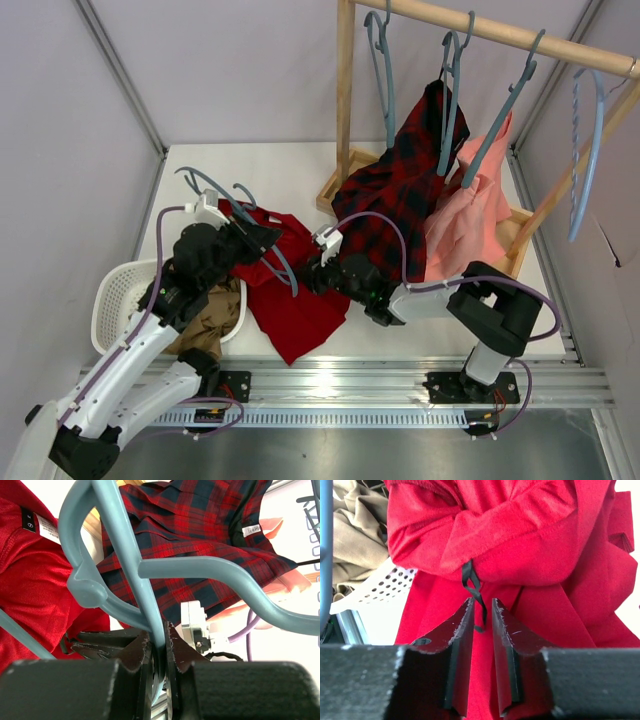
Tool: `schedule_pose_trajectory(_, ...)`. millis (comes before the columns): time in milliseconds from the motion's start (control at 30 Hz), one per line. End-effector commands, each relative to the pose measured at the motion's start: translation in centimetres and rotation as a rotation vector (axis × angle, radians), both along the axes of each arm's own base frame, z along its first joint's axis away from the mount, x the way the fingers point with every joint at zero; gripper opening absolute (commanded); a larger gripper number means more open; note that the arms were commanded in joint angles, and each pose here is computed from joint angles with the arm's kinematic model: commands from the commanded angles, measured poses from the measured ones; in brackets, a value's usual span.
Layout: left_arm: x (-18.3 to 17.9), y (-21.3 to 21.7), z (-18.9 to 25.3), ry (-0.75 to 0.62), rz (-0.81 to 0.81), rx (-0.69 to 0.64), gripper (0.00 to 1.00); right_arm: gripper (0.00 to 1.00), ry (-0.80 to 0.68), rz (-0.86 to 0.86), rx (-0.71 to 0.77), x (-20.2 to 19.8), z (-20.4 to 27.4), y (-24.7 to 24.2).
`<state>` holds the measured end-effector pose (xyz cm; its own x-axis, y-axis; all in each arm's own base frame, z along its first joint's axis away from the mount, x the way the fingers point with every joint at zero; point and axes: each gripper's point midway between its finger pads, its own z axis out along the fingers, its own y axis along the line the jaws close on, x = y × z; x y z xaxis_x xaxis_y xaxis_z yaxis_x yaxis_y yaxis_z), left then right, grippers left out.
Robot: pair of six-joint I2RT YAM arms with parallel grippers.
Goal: Place the skirt on the hanger
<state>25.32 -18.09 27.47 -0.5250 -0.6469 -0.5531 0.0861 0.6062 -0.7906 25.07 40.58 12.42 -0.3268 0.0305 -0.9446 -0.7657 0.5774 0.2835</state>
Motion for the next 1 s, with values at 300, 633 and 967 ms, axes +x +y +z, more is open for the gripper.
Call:
schedule_pose_trajectory(300, 0.4, 0.5, 1.6, -0.087, 0.000, -0.001, 0.03, 0.13, -0.027, 0.003, -0.012, 1.5, 1.1, 1.7)
schedule_pose_trajectory(633, 0.7, 0.1, 2.6, -0.129, -0.032, -0.031, 0.03, 0.00, 0.122, 0.011, 0.049, 0.2, 2.7, 1.0)
schedule_pose_trajectory(967, 0.3, -2.4, 2.1, -0.233, -0.195, -0.044, 0.03, 0.00, 0.295, 0.048, 0.129, -1.8, 5.3, 2.0)
